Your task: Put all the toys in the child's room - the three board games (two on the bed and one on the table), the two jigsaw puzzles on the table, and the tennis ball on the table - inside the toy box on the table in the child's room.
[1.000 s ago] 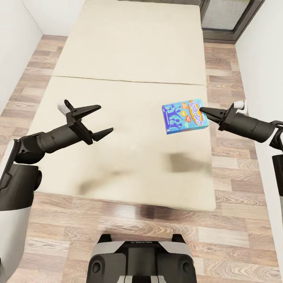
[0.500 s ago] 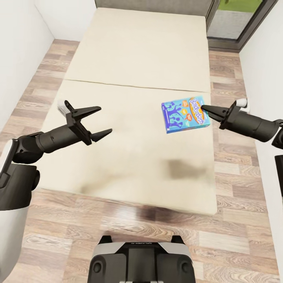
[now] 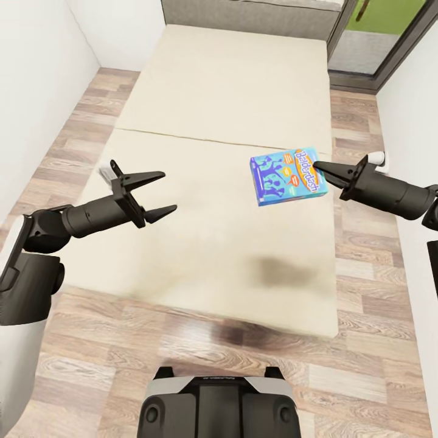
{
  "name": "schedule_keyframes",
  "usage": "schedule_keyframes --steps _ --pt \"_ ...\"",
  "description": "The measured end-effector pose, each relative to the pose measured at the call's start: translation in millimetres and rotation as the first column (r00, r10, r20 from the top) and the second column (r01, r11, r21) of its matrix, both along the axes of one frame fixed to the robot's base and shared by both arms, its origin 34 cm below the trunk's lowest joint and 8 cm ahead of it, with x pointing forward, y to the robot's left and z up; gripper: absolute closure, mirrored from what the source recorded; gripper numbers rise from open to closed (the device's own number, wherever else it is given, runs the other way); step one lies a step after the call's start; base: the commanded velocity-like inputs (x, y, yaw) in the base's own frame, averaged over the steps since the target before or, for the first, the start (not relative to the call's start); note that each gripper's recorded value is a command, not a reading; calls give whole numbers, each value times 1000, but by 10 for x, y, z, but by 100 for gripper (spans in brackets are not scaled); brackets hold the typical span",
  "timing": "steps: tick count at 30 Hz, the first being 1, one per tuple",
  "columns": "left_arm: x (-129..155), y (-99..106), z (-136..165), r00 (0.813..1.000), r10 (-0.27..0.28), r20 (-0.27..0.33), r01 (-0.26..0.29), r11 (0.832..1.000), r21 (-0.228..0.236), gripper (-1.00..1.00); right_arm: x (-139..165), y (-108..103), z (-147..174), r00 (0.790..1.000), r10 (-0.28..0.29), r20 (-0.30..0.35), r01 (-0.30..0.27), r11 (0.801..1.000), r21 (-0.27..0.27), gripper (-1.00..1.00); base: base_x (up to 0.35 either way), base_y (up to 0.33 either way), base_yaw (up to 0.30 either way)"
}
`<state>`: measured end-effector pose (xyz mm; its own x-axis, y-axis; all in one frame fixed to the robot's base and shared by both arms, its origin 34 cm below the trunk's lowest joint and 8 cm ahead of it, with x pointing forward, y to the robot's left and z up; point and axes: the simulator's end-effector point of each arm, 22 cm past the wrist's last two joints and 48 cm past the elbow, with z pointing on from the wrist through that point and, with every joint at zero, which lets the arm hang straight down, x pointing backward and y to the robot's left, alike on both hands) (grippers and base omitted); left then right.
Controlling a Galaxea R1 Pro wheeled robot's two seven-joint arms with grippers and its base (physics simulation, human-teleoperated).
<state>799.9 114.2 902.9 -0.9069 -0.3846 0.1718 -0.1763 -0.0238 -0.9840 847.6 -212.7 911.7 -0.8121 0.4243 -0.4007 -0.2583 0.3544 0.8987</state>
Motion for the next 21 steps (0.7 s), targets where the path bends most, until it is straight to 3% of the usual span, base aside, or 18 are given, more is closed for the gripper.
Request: schedule_keyframes --steps 9,21 --pt "-21 -23 184 1000 -4 9 4 1000 3 -100 -38 36 198 1000 8 8 -8 1000 10 100 0 0 102" --pt "-78 -230 348 999 -33 5 33 999 9 -100 -67 24 414 1000 6 18 -7 1000 16 100 0 0 54"
